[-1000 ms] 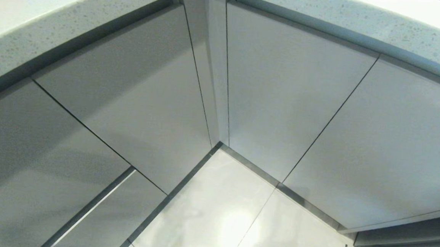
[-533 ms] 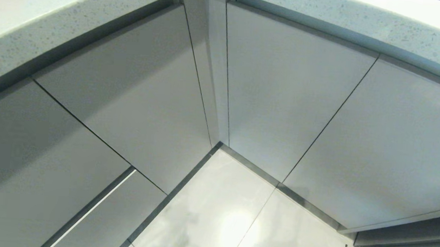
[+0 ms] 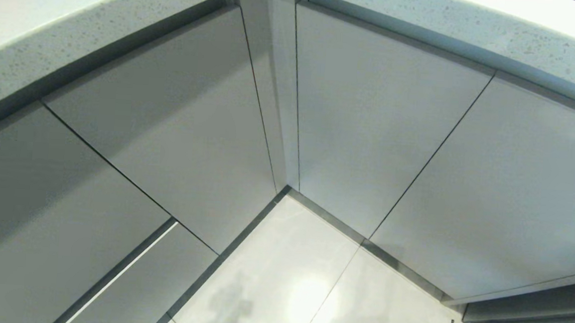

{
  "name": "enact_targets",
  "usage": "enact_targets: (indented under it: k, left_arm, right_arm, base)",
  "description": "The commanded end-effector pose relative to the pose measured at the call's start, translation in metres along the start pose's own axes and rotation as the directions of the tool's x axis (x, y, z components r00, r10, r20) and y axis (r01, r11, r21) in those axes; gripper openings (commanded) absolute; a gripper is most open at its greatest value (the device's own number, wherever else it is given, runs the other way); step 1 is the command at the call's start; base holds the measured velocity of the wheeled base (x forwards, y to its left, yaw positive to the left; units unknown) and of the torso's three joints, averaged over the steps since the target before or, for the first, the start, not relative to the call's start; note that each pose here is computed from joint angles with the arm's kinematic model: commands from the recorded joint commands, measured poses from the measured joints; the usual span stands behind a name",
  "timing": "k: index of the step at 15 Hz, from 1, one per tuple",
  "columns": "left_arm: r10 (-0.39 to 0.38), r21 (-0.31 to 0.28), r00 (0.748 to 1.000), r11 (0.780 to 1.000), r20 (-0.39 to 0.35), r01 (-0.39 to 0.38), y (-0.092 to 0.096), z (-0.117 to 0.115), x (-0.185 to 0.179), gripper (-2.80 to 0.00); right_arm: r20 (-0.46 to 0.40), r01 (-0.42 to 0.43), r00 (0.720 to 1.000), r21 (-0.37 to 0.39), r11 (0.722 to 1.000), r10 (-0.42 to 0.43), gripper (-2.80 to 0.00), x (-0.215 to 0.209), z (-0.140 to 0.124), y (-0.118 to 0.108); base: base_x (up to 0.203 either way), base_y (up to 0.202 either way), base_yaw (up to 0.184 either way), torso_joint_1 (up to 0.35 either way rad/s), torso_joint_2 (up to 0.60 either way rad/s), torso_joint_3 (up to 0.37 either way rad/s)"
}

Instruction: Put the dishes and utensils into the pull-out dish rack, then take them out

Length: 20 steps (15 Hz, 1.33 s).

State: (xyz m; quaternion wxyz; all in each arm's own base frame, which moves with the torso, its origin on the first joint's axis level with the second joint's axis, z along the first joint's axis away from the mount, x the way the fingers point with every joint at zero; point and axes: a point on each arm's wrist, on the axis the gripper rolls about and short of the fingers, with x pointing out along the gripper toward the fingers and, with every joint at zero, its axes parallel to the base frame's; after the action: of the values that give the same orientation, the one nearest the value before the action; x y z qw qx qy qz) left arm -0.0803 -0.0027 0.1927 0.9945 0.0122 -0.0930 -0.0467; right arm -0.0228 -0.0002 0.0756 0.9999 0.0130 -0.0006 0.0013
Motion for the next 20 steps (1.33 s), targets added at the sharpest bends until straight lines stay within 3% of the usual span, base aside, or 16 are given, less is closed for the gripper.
enact_targets:
  k: [1, 6, 8, 11, 13, 20]
  left_arm:
    - [0.027, 0.002, 1.000, 1.000, -0.010, -0.027, 0.001, -0.037, 0.010, -2.80]
    - [0.116, 0.054, 0.990, 0.992, -0.081, -0.112, 0.005, -0.120, 0.037, -2.80]
    - [0.115, -0.016, 0.983, 0.993, -0.142, -0.118, 0.005, -0.126, 0.036, -2.80]
    - [0.083, -0.013, 0.982, 0.996, -0.168, -0.086, 0.004, -0.127, 0.035, -2.80]
    - [0.086, -0.037, 0.982, 0.995, -0.166, -0.094, 0.004, -0.126, 0.035, -2.80]
    - [0.096, -0.039, 0.981, 0.994, -0.166, -0.104, 0.004, -0.127, 0.035, -2.80]
  right_arm:
    - [-0.001, -0.001, 1.000, 0.000, 1.000, 0.001, -2.80, 0.000, 0.000, 0.000]
    - [-0.001, 0.000, 1.000, 0.000, 1.000, 0.000, -2.80, 0.000, 0.000, 0.000]
    - [-0.001, -0.001, 1.000, 0.000, 1.000, 0.001, -2.80, 0.000, 0.000, 0.000]
    - [-0.001, 0.000, 1.000, 0.000, 1.000, 0.000, -2.80, 0.000, 0.000, 0.000]
    - [-0.001, 0.000, 1.000, 0.000, 1.000, 0.000, -2.80, 0.000, 0.000, 0.000]
    - [-0.001, 0.000, 1.000, 0.000, 1.000, 0.000, -2.80, 0.000, 0.000, 0.000]
  base:
    - [0.000, 0.000, 0.000, 0.000, 0.00, 0.000]
    - [0.000, 0.000, 0.000, 0.000, 0.00, 0.000]
    - [0.000, 0.000, 0.000, 0.000, 0.00, 0.000]
    - [0.000, 0.000, 0.000, 0.000, 0.00, 0.000]
    - [0.000, 0.000, 0.000, 0.000, 0.00, 0.000]
    - [0.000, 0.000, 0.000, 0.000, 0.00, 0.000]
